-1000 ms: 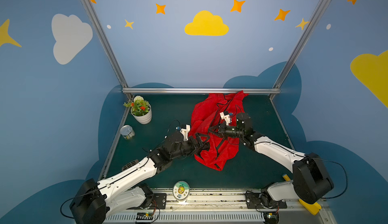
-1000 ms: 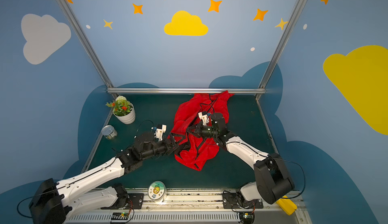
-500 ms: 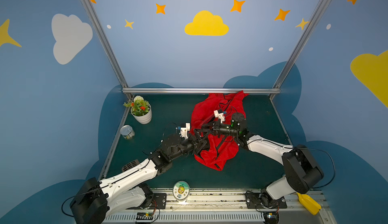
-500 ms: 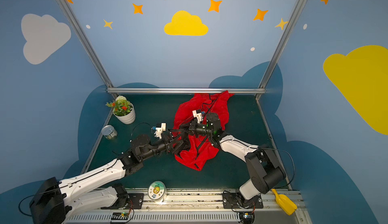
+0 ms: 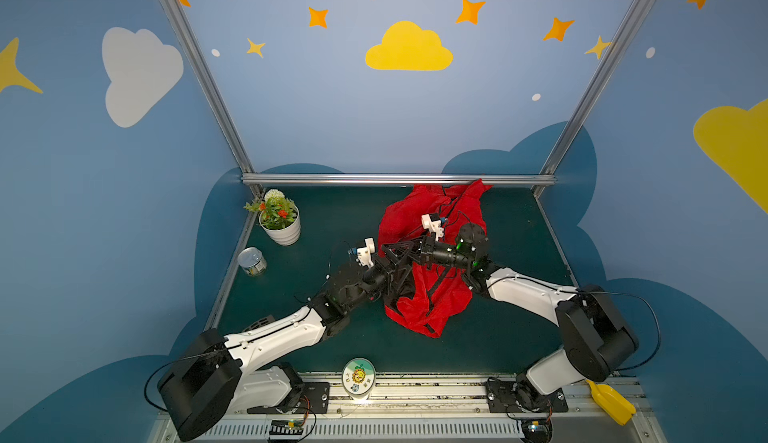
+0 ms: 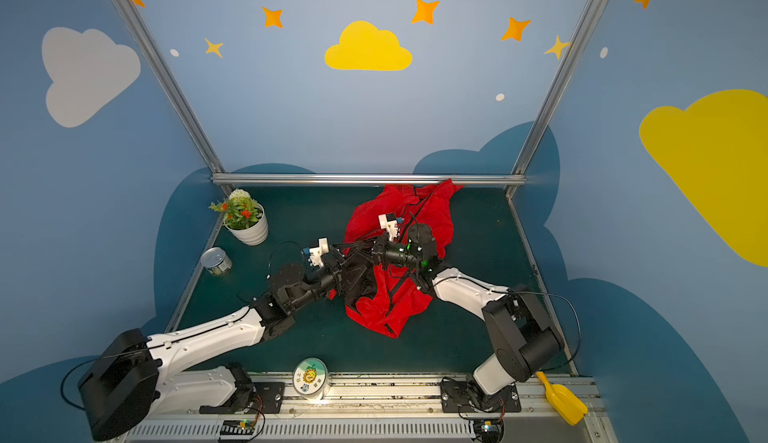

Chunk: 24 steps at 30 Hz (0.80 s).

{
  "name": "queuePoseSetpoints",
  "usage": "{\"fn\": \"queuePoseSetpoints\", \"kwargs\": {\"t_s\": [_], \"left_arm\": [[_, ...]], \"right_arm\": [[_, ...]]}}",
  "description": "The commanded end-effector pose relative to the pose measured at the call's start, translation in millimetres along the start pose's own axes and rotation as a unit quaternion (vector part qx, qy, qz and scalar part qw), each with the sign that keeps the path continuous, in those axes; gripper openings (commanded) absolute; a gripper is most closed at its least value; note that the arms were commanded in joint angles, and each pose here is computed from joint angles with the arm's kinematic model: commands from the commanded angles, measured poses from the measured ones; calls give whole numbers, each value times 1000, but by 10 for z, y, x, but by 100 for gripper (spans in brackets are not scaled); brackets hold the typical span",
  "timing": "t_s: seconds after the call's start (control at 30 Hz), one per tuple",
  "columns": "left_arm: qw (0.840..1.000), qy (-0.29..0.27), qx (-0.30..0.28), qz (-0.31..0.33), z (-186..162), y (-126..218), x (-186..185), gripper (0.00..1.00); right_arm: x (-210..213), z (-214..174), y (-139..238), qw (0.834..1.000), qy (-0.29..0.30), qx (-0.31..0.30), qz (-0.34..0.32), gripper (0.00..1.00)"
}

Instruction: Zip up the jacket

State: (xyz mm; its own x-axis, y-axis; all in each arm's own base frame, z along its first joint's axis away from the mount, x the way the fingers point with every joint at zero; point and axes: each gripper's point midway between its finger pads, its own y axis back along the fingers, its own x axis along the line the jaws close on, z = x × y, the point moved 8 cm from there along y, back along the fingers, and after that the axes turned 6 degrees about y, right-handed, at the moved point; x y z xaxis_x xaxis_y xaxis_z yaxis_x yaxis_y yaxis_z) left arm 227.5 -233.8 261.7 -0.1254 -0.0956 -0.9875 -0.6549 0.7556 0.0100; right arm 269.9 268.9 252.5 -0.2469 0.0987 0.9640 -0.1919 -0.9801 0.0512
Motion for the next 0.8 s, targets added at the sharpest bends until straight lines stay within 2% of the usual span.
{"fn": "queuePoseSetpoints", "kwargs": {"t_s": [0.0, 0.13, 0.27, 0.37, 0.5, 0.57, 0.67, 0.77], "left_arm": [[999, -14, -43, -15, 125, 78, -65, 99], [998, -5, -67, 2, 255, 128, 56, 100], [998, -3, -59, -11, 290, 79, 77, 99], [998, -2, -60, -11, 302, 64, 122, 95], [998, -18, -65, 0, 304, 103, 131, 82], [997, -29, -71, 13, 308, 135, 127, 81], [996, -37, -74, 26, 304, 172, 134, 65], [996, -37, -72, 26, 304, 177, 154, 41]], "right_arm": [[157, -35, 95, 999, 26, -13, 22, 0], [153, -63, 189, 999, 29, -19, 15, 0], [138, -92, 274, 999, 28, -27, 8, 0], [117, -108, 340, 999, 26, -33, 3, 0], [88, -110, 423, 999, 25, -43, -5, 0], [102, -97, 456, 998, 28, -48, -4, 0], [125, -87, 480, 998, 32, -49, -3, 0], [124, -82, 481, 998, 32, -48, -2, 0]]}}
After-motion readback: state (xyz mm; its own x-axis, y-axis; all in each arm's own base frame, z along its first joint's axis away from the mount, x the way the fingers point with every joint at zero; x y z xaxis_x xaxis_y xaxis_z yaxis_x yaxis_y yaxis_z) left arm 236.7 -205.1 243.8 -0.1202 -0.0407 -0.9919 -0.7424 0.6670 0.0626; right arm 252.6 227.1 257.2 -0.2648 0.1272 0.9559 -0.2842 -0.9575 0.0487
